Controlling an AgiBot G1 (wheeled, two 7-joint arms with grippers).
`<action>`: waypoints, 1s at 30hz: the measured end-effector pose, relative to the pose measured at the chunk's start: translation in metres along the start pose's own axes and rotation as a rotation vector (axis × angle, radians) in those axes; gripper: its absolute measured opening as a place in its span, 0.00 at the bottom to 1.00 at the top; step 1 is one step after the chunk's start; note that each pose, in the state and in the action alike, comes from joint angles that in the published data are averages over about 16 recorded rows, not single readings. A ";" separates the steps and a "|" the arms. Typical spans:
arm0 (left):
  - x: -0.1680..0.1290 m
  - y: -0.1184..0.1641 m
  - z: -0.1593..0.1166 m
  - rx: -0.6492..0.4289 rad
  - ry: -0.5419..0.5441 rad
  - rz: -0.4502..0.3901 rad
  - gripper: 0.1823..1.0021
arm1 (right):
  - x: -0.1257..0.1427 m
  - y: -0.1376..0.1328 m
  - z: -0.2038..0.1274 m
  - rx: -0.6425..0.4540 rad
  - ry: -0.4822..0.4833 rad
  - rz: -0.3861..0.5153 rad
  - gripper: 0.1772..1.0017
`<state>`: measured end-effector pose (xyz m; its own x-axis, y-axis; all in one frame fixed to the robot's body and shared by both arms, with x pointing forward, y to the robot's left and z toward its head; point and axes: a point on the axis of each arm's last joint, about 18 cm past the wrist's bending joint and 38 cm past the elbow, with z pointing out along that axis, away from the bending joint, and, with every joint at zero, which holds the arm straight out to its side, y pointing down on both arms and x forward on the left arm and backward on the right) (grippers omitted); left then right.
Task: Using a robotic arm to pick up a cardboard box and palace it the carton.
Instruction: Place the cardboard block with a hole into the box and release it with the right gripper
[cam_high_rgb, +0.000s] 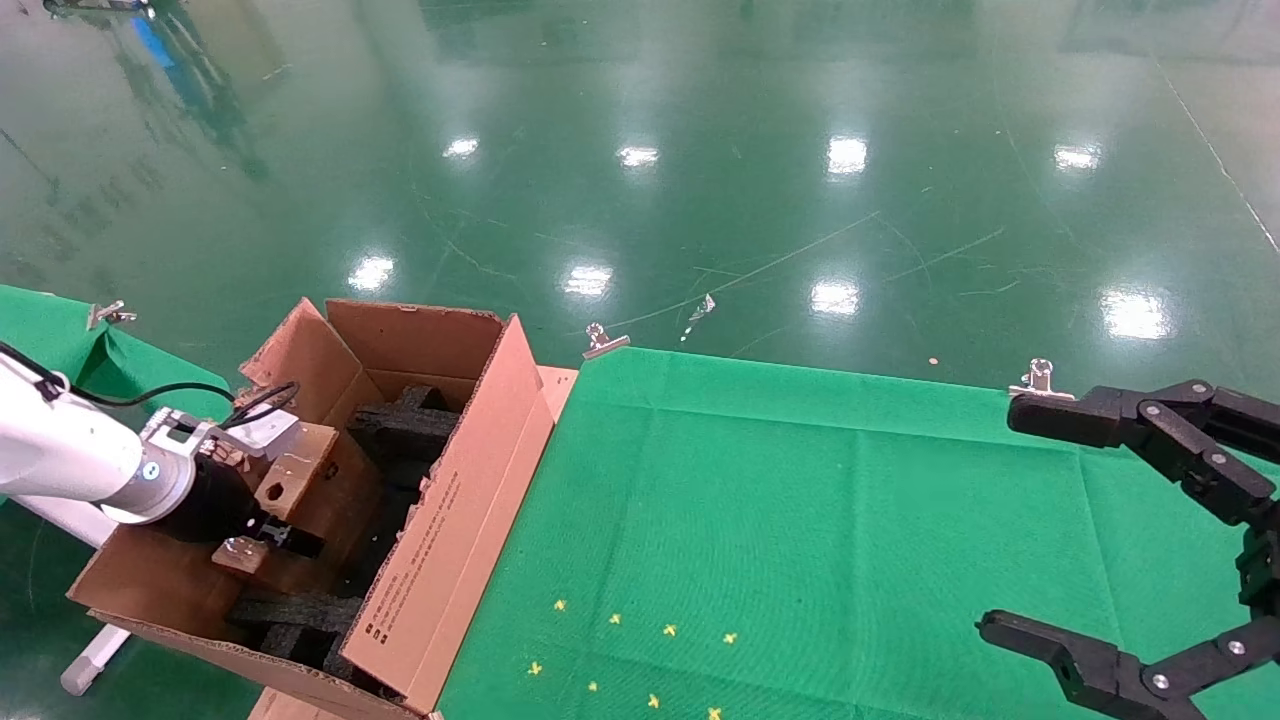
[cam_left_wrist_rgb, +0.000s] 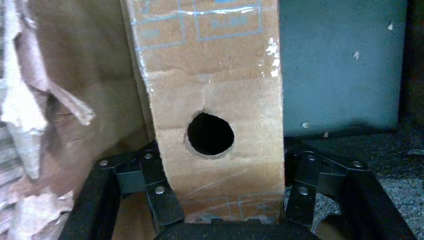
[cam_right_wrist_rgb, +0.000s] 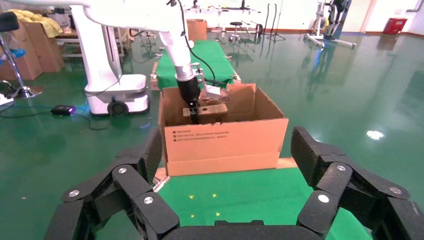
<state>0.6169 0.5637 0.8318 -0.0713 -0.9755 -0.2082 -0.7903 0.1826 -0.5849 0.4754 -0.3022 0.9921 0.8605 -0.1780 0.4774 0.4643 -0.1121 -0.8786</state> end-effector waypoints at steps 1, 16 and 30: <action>0.000 -0.001 0.000 0.002 0.000 0.002 0.11 | 0.000 0.000 0.000 0.000 0.000 0.000 0.87; -0.004 -0.010 -0.007 0.025 -0.006 0.008 0.32 | 0.000 0.000 0.000 0.000 0.000 0.000 0.99; -0.009 -0.023 -0.021 0.060 -0.007 0.011 0.67 | 0.000 0.000 0.000 0.000 0.000 0.000 1.00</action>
<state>0.6227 0.5656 0.8637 -0.0751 -0.9724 -0.2207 -0.7515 0.2006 -0.6284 0.4754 -0.3022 0.9921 0.8605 -0.1780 0.4774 0.4643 -0.1121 -0.8786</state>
